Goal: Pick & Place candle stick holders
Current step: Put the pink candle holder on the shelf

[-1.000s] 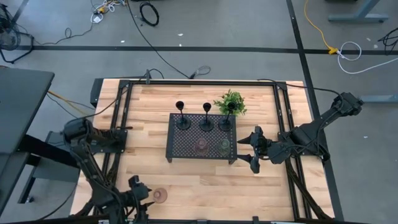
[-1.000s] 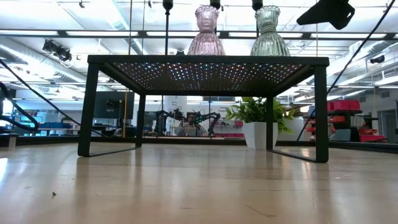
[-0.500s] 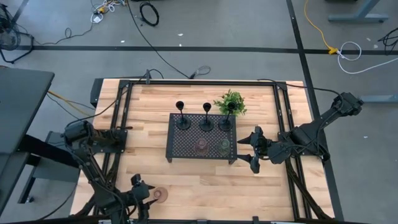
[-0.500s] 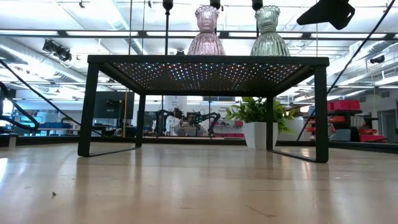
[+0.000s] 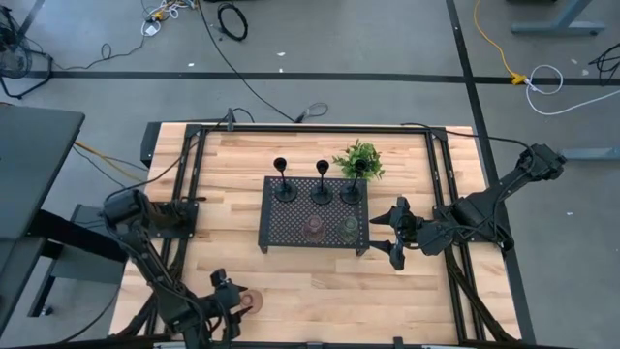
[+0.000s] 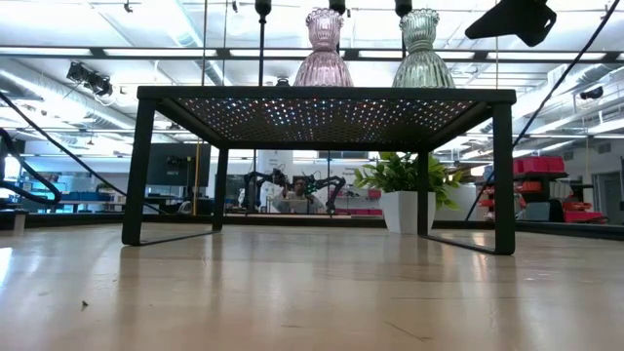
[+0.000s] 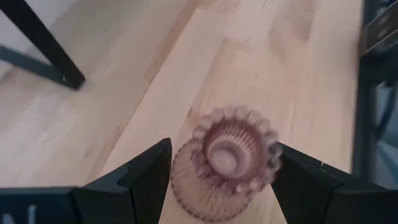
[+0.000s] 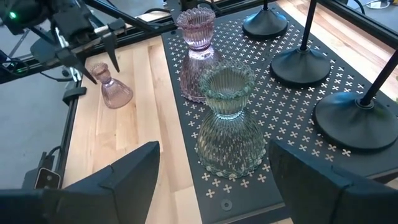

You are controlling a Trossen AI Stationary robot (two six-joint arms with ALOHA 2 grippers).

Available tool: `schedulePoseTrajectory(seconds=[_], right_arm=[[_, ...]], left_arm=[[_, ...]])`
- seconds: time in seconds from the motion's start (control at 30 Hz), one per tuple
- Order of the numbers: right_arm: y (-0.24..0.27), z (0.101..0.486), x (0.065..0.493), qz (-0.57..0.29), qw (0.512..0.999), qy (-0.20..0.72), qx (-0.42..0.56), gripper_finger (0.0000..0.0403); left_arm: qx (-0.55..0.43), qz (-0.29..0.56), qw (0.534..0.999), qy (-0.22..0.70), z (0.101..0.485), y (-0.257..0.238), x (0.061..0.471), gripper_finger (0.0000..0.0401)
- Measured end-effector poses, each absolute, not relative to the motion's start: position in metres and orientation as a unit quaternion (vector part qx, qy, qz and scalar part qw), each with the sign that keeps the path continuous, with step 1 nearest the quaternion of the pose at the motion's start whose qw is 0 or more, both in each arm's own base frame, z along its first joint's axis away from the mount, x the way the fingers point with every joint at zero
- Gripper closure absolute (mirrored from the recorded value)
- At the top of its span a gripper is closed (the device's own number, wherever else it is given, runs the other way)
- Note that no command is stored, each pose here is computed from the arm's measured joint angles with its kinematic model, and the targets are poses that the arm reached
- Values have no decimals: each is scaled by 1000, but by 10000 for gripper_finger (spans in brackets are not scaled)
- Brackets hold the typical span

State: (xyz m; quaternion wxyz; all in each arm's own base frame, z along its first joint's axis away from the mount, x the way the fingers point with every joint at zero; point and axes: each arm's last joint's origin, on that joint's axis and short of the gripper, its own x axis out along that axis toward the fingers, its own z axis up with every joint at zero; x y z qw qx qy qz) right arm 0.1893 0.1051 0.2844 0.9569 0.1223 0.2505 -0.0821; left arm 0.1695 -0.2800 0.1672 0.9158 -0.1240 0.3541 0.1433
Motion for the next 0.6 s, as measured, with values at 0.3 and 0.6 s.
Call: schedulePoseTrajectory(seconds=[0.3,0.6], right_arm=[[108,285,188,-74,958,248,121,106],[109,285,188,-76,958,247,123,106]], left_arm=[[-83,154,915,364,148,-281,174,191],[-73,151,921,353,149,-282,175,277]])
